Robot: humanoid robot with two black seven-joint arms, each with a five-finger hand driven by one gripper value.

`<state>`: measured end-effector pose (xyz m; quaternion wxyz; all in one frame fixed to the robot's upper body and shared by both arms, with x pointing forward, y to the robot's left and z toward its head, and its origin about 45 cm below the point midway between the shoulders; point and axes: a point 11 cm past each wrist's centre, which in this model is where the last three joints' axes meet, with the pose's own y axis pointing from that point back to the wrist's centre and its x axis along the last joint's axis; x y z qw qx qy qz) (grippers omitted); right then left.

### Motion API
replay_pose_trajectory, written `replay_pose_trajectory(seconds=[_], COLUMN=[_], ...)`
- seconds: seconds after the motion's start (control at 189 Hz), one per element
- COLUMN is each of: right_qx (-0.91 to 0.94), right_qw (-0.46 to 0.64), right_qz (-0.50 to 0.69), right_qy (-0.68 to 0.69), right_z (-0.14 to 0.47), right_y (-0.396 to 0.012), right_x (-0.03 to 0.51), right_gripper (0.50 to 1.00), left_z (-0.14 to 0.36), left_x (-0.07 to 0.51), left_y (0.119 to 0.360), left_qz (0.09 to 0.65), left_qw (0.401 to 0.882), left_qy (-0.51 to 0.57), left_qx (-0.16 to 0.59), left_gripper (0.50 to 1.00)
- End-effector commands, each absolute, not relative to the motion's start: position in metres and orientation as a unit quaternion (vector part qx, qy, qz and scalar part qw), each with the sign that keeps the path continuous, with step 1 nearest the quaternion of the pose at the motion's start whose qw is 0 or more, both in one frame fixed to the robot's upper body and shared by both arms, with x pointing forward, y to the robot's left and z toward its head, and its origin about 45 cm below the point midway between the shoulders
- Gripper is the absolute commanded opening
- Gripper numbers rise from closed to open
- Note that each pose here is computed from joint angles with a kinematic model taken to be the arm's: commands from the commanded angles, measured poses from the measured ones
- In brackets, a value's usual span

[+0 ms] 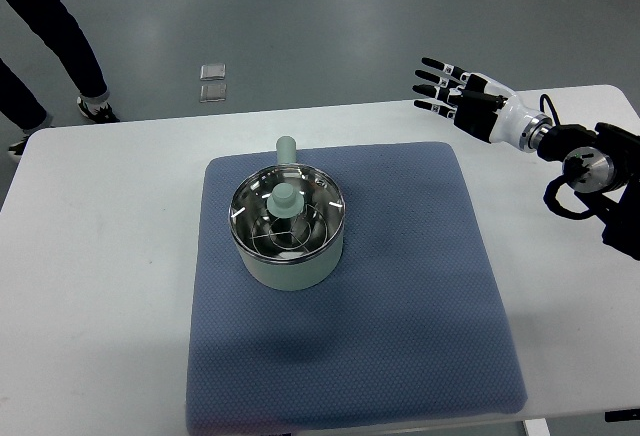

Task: Open lid and place right of pot
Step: 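Move the right hand from rest toward the lidded green saucepan, then lower the right hand over the pot and reach for the green lid knob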

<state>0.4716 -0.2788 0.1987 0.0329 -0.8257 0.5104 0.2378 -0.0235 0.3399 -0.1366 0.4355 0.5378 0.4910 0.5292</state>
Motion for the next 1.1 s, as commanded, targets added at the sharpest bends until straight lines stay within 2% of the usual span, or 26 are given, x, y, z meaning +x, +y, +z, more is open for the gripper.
replay_pose_trajectory(seconds=[0.0, 0.254, 0.498, 0.503, 0.514, 0.694, 0.954, 1.097], right_qx=[-0.826, -0.837, -0.877, -0.889, -0.891, -0.921, -0.924, -0.906], right_qw=[0.032, 0.018, -0.03, -0.041, -0.044, -0.062, -0.175, -0.211], right_qz=[0.238, 0.226, 0.115, 0.07, 0.06, -0.059, -0.263, -0.335], right_qy=[0.511, 0.497, 0.465, 0.45, 0.448, 0.38, 0.216, 0.149], right_z=[0.198, 0.2, 0.229, 0.245, 0.249, 0.285, 0.291, 0.296], right_y=[-0.28, -0.271, -0.256, -0.25, -0.249, -0.219, -0.164, -0.142], right_x=[0.471, 0.471, 0.482, 0.487, 0.488, 0.489, 0.464, 0.454], right_gripper=[0.932, 0.93, 0.93, 0.93, 0.93, 0.928, 0.928, 0.928], left_z=[-0.136, -0.136, -0.136, -0.136, -0.136, -0.137, -0.137, -0.137], left_x=[-0.032, -0.033, -0.033, -0.033, -0.033, -0.033, -0.034, -0.035], left_y=[0.341, 0.341, 0.341, 0.341, 0.341, 0.34, 0.34, 0.34], left_qz=[0.526, 0.527, 0.527, 0.527, 0.527, 0.526, 0.526, 0.526], left_qw=[0.431, 0.428, 0.428, 0.428, 0.428, 0.43, 0.429, 0.428], left_qy=[0.493, 0.496, 0.496, 0.496, 0.496, 0.496, 0.497, 0.498], left_qx=[0.542, 0.541, 0.54, 0.54, 0.54, 0.541, 0.54, 0.54], left_gripper=[1.0, 1.0, 1.0, 1.0, 1.0, 1.0, 1.0, 1.0])
